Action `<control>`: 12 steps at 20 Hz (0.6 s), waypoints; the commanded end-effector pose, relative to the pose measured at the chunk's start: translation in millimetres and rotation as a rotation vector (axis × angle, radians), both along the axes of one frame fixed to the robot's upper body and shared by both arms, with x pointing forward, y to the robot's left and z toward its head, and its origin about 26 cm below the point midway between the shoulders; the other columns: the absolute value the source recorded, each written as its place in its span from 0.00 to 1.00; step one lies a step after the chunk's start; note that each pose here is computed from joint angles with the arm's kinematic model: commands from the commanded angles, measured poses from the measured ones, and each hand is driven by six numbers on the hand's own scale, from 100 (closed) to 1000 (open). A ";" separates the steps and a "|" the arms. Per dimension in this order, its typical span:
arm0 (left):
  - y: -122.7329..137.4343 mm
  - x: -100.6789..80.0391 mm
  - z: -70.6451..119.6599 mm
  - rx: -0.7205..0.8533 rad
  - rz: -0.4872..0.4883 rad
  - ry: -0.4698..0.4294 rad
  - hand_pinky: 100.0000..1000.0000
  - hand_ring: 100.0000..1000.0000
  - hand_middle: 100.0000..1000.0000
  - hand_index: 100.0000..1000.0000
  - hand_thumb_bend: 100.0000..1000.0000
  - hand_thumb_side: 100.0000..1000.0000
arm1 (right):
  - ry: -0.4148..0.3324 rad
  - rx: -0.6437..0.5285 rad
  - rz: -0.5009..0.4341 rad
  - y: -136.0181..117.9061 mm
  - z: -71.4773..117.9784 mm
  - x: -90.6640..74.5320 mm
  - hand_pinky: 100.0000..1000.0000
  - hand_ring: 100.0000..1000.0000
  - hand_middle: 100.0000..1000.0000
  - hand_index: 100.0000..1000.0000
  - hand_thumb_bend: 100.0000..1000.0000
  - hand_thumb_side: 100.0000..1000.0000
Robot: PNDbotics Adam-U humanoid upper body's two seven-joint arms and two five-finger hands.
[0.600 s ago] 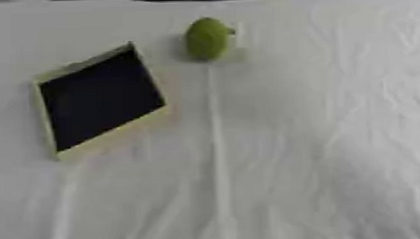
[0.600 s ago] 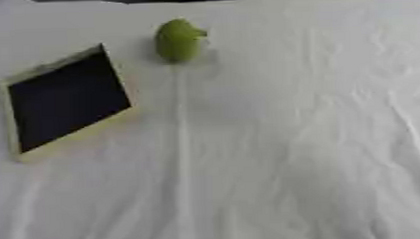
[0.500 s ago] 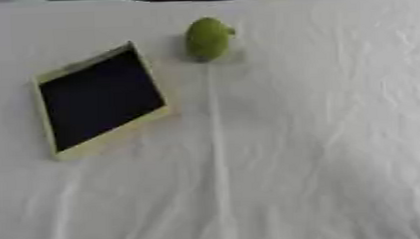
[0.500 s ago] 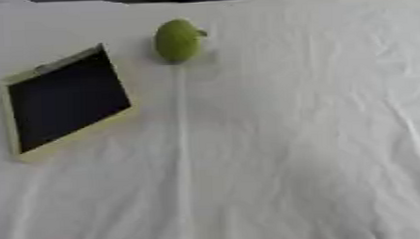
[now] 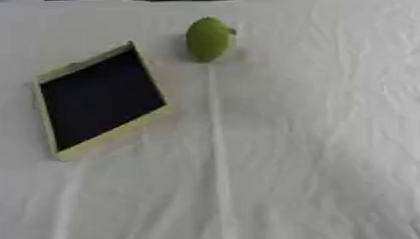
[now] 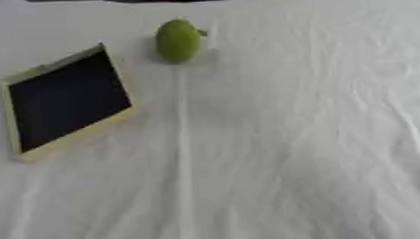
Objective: Pick up objects on the table and place them in the box.
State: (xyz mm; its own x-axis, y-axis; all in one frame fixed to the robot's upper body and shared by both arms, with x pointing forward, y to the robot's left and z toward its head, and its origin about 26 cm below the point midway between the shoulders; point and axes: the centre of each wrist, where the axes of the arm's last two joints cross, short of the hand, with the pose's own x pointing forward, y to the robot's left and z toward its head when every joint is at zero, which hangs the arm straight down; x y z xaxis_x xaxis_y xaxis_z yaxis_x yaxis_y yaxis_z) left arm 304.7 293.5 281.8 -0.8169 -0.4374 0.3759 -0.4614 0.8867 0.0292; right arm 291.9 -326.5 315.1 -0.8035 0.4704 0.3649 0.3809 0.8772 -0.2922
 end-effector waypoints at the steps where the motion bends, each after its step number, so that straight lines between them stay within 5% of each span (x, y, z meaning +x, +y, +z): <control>1: 2.7 -4.3 7.3 0.018 0.009 -0.021 0.78 0.70 0.58 0.73 0.15 0.55 | -0.043 -0.135 -0.022 1.6 23.8 -8.1 0.80 0.77 0.78 0.87 0.00 0.43; 12: 0.3 -3.8 6.7 0.030 -0.007 -0.006 0.77 0.70 0.58 0.73 0.15 0.56 | -0.019 -0.584 -0.082 32.6 72.4 -16.3 0.81 0.83 0.83 0.88 0.02 0.51</control>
